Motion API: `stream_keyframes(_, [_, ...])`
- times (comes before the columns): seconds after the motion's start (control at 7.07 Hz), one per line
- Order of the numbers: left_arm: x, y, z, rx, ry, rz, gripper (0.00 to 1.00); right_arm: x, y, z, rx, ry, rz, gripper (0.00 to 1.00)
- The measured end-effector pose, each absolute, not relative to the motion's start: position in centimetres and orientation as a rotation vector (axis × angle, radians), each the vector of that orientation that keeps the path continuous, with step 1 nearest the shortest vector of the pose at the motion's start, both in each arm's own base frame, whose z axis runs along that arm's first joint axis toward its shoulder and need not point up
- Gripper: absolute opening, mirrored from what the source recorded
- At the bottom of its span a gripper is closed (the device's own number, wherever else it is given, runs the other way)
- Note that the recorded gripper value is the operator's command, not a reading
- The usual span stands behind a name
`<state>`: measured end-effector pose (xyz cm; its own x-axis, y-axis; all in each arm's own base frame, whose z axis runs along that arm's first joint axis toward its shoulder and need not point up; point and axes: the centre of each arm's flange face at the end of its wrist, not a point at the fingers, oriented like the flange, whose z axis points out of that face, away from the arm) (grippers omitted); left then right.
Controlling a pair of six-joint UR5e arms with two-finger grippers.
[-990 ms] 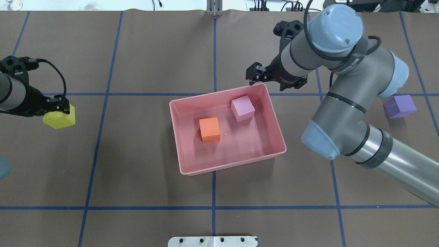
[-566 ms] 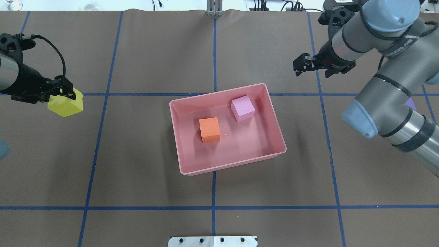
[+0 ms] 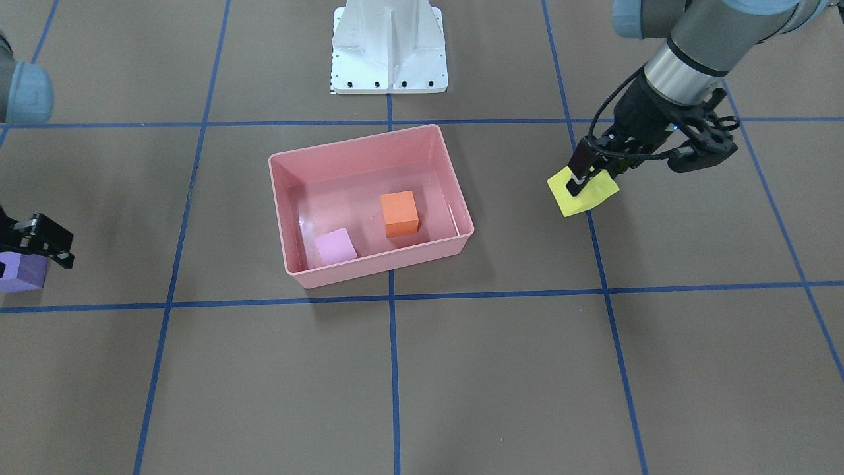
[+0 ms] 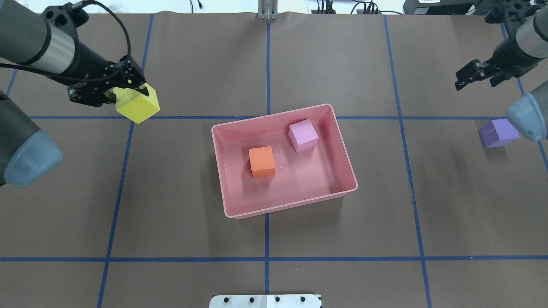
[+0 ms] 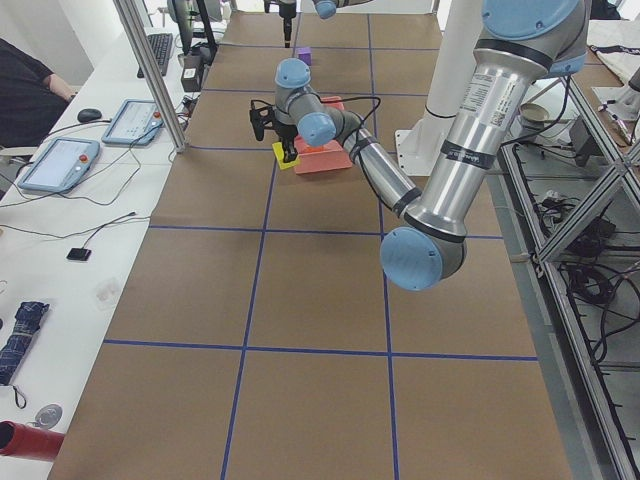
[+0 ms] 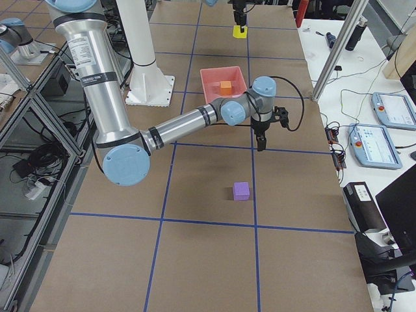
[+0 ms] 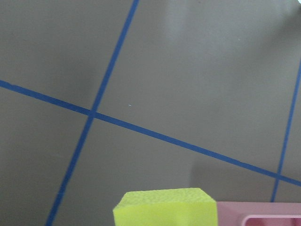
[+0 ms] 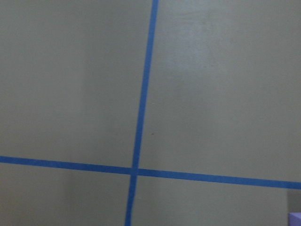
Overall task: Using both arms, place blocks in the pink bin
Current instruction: 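Lift yellow cube toward bin with left gripper while right reaches purple cube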
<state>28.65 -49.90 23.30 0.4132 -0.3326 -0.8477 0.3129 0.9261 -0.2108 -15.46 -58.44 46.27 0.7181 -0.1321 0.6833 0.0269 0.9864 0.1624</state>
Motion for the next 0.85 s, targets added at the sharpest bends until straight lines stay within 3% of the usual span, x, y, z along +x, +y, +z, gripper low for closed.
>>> stream_keyframes(0.42, [36.3,-48.6,16.2,-0.038,1.113,-0.446,0.00,-11.4,-59.2,55.1,0.081,-0.723,-0.161,0.99])
stream_keyframes(0.85, [39.8,-47.8,14.5,-0.025,1.112,-0.453,0.00,-11.9,-57.5,59.4,0.025,-0.709,-0.168,0.99])
